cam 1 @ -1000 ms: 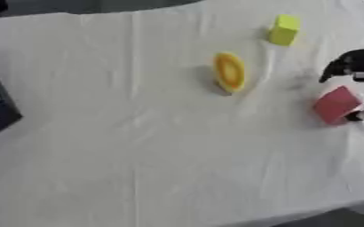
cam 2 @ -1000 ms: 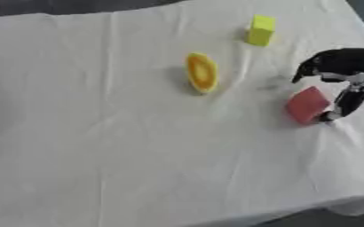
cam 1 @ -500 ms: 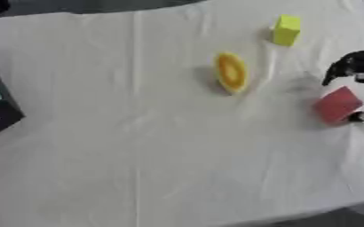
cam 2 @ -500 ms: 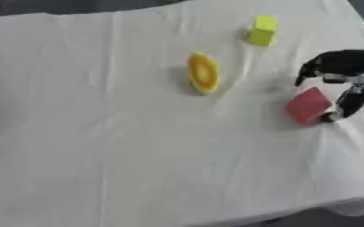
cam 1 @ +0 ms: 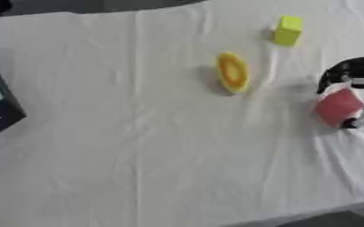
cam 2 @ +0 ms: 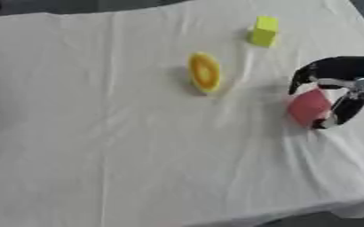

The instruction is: Pick up the objects with one hand, pass them to the other hand, and then place them into the box on the other side of the table.

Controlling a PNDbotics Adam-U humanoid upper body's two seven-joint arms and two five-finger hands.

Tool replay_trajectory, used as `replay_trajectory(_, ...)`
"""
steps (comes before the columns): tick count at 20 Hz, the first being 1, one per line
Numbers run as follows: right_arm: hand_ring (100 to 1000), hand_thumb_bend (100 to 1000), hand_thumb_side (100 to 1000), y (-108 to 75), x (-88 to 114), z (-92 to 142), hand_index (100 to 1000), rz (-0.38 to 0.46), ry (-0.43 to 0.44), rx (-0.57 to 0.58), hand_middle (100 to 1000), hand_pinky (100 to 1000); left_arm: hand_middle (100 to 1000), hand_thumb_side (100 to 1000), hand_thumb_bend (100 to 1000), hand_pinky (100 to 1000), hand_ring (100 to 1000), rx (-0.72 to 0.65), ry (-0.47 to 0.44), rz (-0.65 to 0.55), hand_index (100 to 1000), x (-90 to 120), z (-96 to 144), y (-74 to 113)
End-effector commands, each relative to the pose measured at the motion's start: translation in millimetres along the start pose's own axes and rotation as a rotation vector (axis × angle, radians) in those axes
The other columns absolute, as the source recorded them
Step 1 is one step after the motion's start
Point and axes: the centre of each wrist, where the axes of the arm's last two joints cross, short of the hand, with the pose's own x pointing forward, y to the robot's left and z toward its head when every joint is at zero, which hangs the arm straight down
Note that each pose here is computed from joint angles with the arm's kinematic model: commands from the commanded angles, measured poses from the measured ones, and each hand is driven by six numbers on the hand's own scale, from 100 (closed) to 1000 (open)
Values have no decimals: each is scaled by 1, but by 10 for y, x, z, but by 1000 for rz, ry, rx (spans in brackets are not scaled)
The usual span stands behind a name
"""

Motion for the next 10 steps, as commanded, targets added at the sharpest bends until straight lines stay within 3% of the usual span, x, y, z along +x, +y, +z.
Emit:
replay_trajectory(1,819,524,158,-154,-41,89,772,18,24,6,754,956,888,549,960,831,888,2,-29,-15,886,75,-37,38)
replay_trajectory(10,799,527,163,-148,-72,100,771,-12,55,31,744,951,885,547,960,831,888,6,-31,-11,883,73,-34,37)
